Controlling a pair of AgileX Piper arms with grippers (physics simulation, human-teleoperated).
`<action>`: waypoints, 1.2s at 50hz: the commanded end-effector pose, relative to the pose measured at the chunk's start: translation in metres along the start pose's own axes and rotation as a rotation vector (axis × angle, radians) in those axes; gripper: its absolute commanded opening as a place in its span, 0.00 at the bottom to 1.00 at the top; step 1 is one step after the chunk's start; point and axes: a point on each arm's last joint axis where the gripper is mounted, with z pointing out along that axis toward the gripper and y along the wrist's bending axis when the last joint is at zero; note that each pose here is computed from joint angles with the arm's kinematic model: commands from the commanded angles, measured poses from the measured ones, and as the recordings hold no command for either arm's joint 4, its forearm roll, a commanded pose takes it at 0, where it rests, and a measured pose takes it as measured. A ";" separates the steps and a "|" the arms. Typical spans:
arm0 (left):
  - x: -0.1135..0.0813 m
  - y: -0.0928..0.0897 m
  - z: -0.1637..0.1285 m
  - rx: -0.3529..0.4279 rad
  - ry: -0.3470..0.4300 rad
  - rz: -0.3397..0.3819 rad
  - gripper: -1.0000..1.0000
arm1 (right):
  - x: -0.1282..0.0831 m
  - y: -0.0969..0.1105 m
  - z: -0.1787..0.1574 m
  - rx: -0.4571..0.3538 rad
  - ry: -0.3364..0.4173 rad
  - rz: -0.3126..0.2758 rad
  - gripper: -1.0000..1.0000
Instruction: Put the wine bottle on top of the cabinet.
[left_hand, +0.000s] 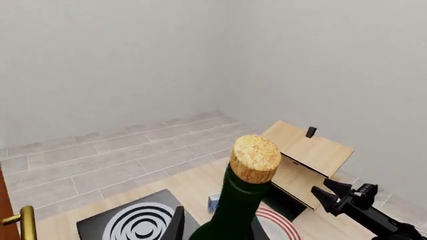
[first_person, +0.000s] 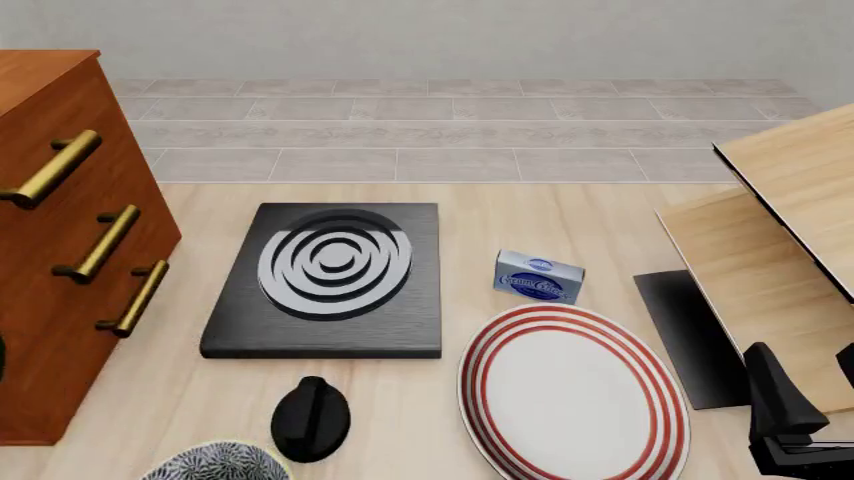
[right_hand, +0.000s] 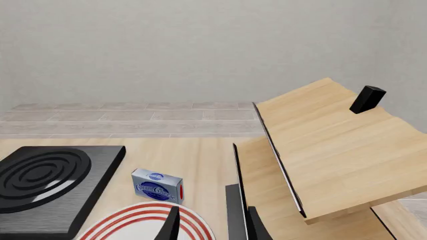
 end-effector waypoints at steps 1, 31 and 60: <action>-0.013 -0.002 -0.007 -0.038 -0.039 0.044 0.00 | 0.000 0.000 0.000 0.000 0.000 0.000 1.00; -0.046 -0.004 0.018 -0.189 -0.034 0.158 0.00 | 0.000 0.000 0.000 0.000 0.000 0.000 1.00; -0.095 0.000 0.048 -0.397 -0.007 0.261 0.00 | 0.000 0.000 0.000 0.000 0.000 0.000 1.00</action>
